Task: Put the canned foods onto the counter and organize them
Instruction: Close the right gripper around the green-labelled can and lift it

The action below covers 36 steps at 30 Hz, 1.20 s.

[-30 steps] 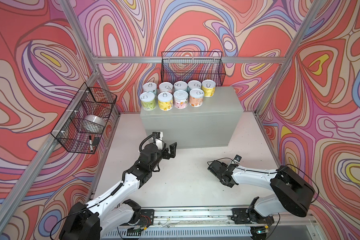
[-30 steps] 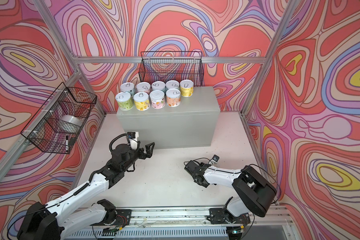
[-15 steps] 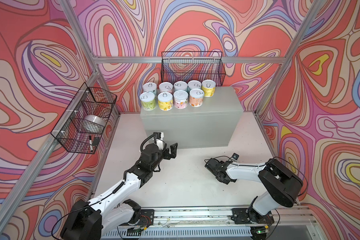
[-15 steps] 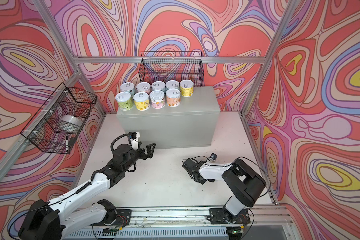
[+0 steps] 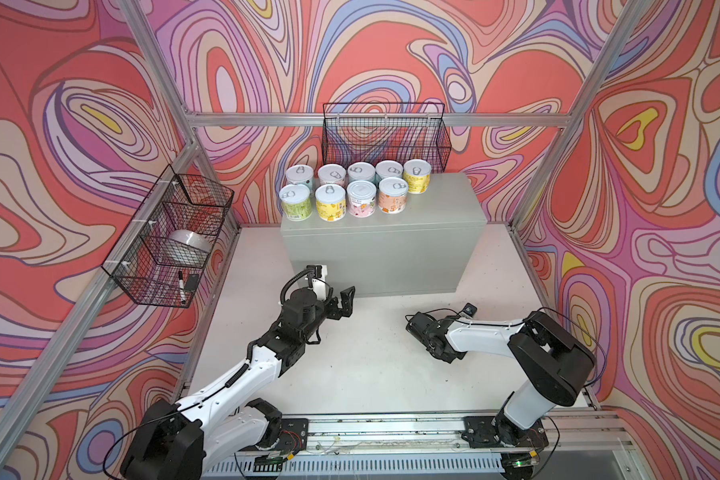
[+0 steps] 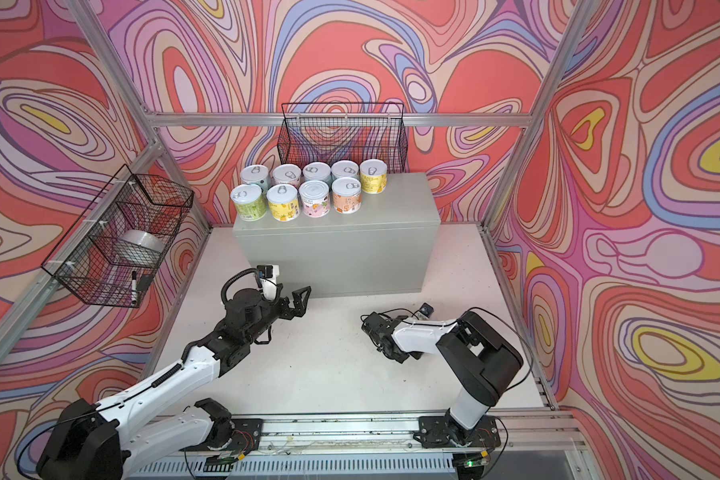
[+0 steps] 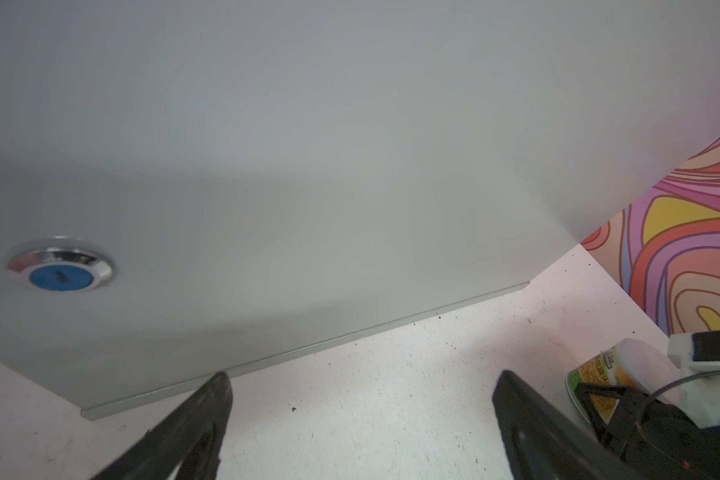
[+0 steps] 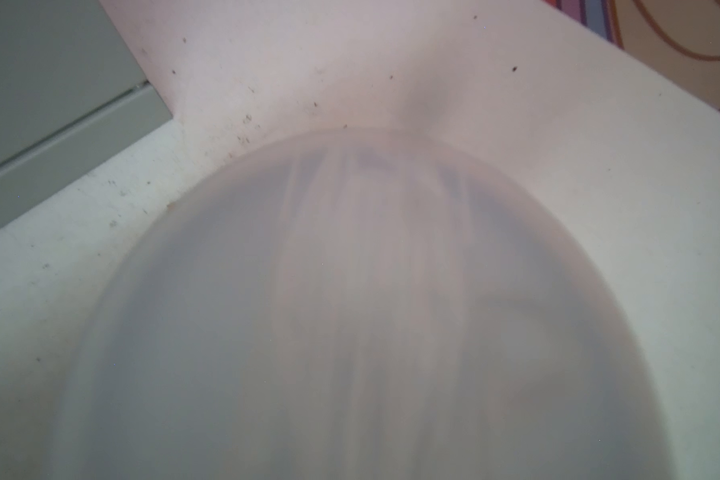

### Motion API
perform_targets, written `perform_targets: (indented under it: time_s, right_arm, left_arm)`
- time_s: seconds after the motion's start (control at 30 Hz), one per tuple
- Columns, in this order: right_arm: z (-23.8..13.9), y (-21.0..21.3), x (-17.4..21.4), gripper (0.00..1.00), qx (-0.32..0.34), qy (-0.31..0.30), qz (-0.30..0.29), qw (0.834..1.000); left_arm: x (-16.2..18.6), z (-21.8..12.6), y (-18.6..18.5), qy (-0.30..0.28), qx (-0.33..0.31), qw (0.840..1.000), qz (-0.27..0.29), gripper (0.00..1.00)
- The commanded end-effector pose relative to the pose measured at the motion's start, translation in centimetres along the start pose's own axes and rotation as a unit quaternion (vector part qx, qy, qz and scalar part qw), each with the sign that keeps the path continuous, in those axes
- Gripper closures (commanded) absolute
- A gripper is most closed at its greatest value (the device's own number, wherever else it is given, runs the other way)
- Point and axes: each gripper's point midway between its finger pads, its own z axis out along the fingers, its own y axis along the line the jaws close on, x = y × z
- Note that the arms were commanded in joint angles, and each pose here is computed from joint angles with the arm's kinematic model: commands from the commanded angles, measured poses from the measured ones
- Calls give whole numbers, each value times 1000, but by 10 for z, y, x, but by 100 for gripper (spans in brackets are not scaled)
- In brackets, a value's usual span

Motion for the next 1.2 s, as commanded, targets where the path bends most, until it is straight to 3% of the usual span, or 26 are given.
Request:
perform_targets:
  time_s: [0.0, 0.63, 0.77, 0.9, 1.1, 1.17]
  right_arm:
    - [3, -9, 3, 74, 25, 0, -29, 999]
    - [-30, 26, 37, 76, -55, 1, -124, 991]
    - [-40, 59, 53, 74, -144, 22, -159, 977]
    - [-52, 88, 69, 72, -222, 44, -205, 952]
    - [-58, 105, 88, 63, -278, 57, -251, 925]
    - [-59, 106, 95, 55, -289, 66, -265, 917]
  left_arm:
    - [2, 3, -3, -2, 8, 1000, -5, 0]
    - [2, 9, 1, 8, -8, 1000, 6, 0]
    - [2, 7, 3, 8, -15, 1000, 9, 0]
    - [2, 5, 6, 8, -23, 1000, 11, 0]
    - [4, 2, 11, 5, -31, 999, 11, 0]
    - [4, 1, 11, 4, -32, 999, 11, 0]
